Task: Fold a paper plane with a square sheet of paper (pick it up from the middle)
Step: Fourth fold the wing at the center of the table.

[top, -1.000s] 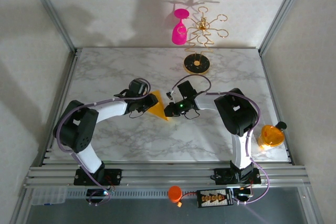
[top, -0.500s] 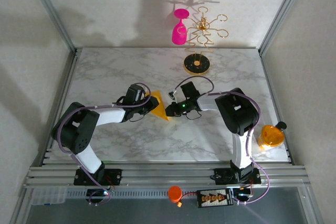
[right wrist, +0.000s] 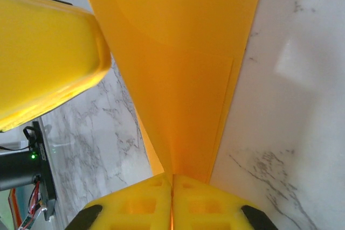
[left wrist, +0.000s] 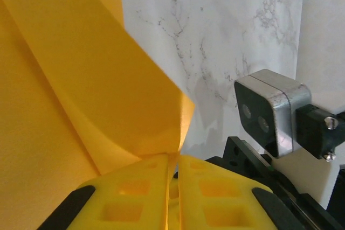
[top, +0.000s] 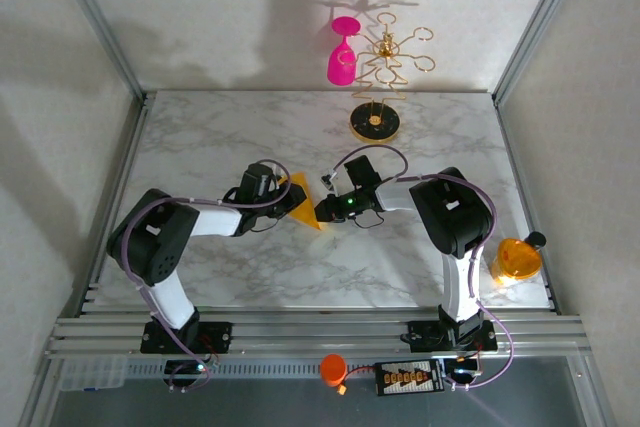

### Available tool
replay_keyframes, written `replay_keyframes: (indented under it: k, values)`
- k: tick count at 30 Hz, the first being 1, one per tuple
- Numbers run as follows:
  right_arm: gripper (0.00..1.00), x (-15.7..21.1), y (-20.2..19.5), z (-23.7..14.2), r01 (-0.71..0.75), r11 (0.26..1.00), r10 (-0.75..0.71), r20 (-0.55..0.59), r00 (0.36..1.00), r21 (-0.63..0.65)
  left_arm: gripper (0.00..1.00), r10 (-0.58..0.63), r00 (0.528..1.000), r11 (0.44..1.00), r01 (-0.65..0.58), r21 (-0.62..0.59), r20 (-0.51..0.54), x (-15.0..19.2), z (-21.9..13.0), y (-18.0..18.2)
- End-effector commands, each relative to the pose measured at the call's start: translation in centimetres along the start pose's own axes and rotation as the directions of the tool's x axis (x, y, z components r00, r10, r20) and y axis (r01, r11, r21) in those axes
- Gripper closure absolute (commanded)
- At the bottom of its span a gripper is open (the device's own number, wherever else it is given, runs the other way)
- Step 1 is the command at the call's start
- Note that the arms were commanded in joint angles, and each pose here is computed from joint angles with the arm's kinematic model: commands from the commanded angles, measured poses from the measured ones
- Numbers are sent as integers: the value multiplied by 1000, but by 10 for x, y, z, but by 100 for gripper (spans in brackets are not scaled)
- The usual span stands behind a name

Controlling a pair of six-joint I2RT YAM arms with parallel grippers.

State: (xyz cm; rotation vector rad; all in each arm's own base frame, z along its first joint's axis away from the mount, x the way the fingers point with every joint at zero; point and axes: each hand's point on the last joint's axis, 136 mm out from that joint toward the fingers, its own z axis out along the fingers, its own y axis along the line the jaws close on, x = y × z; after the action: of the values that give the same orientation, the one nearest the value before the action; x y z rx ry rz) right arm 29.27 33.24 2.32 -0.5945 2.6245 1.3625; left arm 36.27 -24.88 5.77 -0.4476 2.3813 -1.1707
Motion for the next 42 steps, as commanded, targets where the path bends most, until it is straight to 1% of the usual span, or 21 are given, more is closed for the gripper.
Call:
replay_keyframes:
  k: [1,20,31,34,42]
  values:
    - [89,16,-21,4,-70,997,72,-41,997,43,87,-3,1000,999,3,34,-1,-2,2,-3]
    - [83,19,-28,4,-83,993,86,-47,995,79,87,-28,999,999,29,19,-26,0,14,4]
    - [90,26,-37,6,-114,987,121,-65,991,110,88,-44,999,999,44,-20,-18,-1,16,12]
    - [91,29,-40,7,-130,984,140,-75,987,119,88,-56,998,998,56,-21,-8,-3,15,12]
    - [92,32,-48,8,-161,975,176,-92,980,152,86,-28,999,999,27,28,33,-13,3,-9]
